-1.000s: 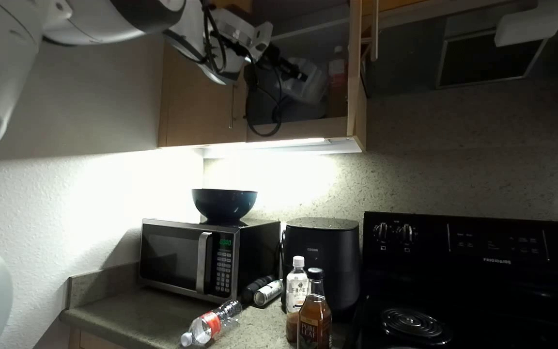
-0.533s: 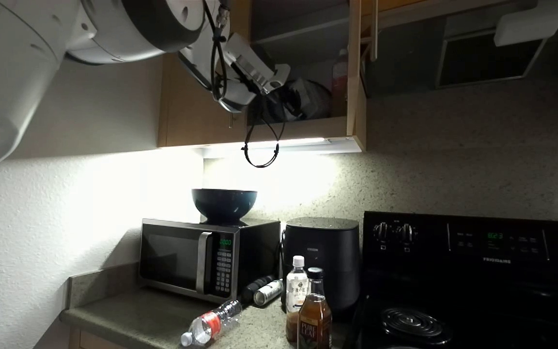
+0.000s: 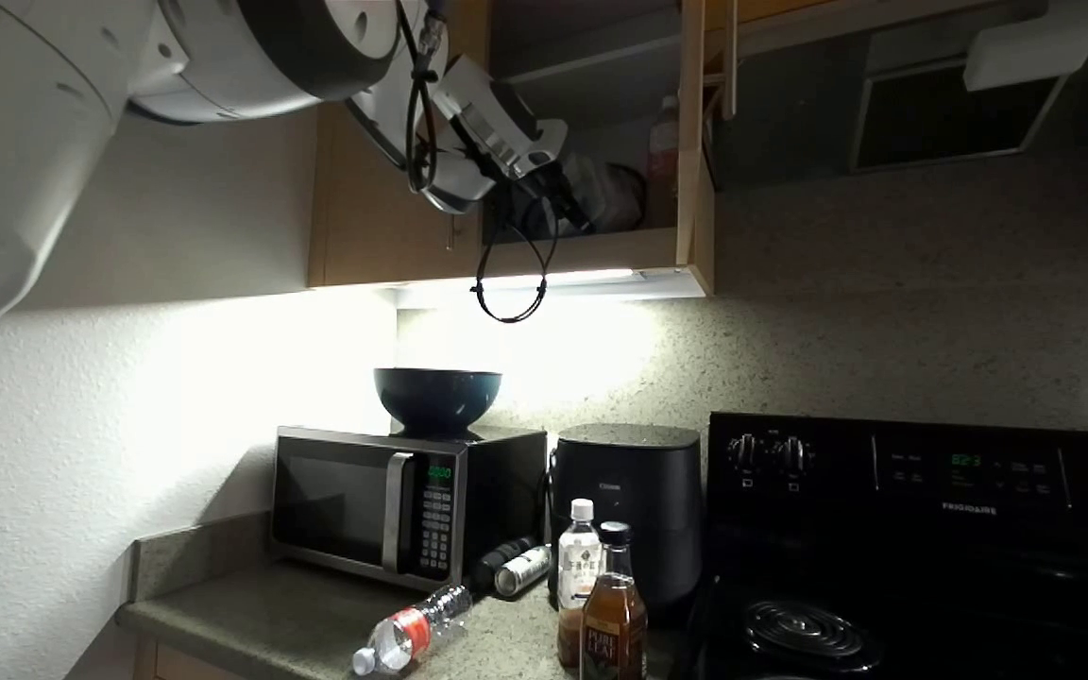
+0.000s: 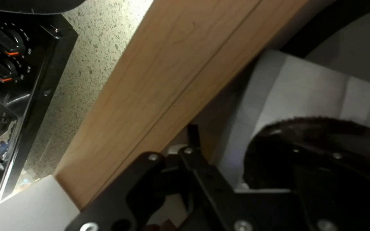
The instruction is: Put the box in the cabinet
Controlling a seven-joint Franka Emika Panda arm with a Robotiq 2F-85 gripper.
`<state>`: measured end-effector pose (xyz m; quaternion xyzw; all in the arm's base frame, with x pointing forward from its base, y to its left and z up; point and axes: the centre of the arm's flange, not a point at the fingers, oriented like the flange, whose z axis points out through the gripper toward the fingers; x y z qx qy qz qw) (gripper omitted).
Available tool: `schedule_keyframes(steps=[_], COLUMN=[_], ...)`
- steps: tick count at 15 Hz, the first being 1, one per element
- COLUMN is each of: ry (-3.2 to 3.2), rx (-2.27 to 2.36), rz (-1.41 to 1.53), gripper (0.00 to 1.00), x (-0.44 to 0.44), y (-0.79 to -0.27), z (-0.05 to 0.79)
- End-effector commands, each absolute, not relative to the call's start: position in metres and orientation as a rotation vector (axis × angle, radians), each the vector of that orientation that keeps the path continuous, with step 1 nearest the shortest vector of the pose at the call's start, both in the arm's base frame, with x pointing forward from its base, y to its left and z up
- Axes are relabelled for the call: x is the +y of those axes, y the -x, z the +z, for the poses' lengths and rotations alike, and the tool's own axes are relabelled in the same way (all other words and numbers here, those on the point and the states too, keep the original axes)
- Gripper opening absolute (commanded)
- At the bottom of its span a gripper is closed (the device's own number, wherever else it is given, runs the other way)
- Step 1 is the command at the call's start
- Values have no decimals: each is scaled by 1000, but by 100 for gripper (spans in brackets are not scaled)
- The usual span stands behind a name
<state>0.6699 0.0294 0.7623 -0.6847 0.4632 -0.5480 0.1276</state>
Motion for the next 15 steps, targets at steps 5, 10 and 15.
schedule_keyframes(steps=[5, 10, 15], ry=[2012, 2084, 2246], rx=[1355, 1344, 1248], rz=[-1591, -1484, -1411], gripper=[100, 100, 100], x=[23, 27, 44], y=[-647, -626, -580], z=[766, 774, 780])
